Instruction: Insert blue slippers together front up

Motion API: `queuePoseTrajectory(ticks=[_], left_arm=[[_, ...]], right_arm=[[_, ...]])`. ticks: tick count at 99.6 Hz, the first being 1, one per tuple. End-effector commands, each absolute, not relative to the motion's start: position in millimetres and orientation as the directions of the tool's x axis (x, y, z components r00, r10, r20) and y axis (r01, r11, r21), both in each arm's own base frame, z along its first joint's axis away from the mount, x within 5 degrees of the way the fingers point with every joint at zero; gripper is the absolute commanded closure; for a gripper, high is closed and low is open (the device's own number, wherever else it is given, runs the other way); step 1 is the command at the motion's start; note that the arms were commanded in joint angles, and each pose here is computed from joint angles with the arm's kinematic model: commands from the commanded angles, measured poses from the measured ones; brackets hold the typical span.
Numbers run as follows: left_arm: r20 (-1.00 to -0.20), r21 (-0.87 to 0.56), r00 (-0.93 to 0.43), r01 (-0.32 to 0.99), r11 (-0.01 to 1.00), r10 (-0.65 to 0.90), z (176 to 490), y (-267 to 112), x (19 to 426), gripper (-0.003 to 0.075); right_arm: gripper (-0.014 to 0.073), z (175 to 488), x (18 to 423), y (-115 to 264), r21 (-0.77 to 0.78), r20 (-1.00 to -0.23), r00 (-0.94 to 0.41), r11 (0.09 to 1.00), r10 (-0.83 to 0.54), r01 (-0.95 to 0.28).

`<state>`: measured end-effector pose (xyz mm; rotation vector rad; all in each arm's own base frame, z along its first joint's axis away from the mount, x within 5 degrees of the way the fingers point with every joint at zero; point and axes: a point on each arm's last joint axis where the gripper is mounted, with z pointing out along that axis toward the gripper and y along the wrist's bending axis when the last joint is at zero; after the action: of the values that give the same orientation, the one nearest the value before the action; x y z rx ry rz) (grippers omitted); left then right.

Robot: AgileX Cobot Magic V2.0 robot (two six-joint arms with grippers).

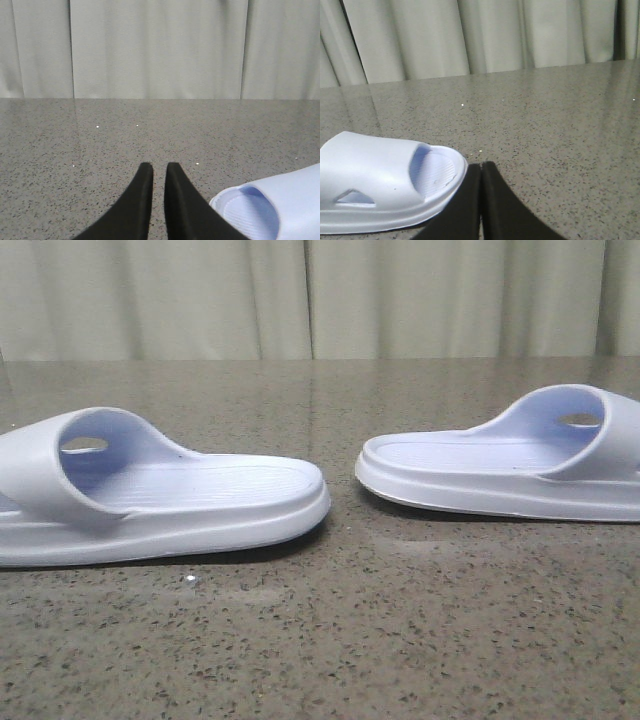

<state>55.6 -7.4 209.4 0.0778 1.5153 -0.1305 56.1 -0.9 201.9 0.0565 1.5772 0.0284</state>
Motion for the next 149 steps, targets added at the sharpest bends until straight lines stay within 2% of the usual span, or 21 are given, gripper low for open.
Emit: queuePoseTrajectory(ticks=[1,43,52,149], left_arm=[[-0.988,-0.041,0.143,0.149,0.988,-0.062,215.1,-7.7,52.7,0.0704],[-0.988,-0.041,0.143,0.149,0.988,-0.062,215.1,-7.7,52.7,0.0704],[-0.988,-0.041,0.143,0.149,0.988,-0.062,215.1,-7.7,52.7,0.0704],[-0.987,-0.041,0.146,0.149,0.988,-0.063,215.4,-7.7,52.7,0.0704]], right_arm=[[0.0702,203.5,55.2,-1.1,0.038,-0.997,0.075,0.999,0.036,0.018],[0.0702,203.5,55.2,-1.1,0.038,-0.997,0.075,0.999,0.036,0.018],[0.0702,202.9,55.2,-1.2,-0.007,-0.998,0.067,1.0,-0.008,0.022],[0.0702,204.1,55.1,-1.2,-0.007,-0.997,0.08,1.0,-0.009,0.022]])
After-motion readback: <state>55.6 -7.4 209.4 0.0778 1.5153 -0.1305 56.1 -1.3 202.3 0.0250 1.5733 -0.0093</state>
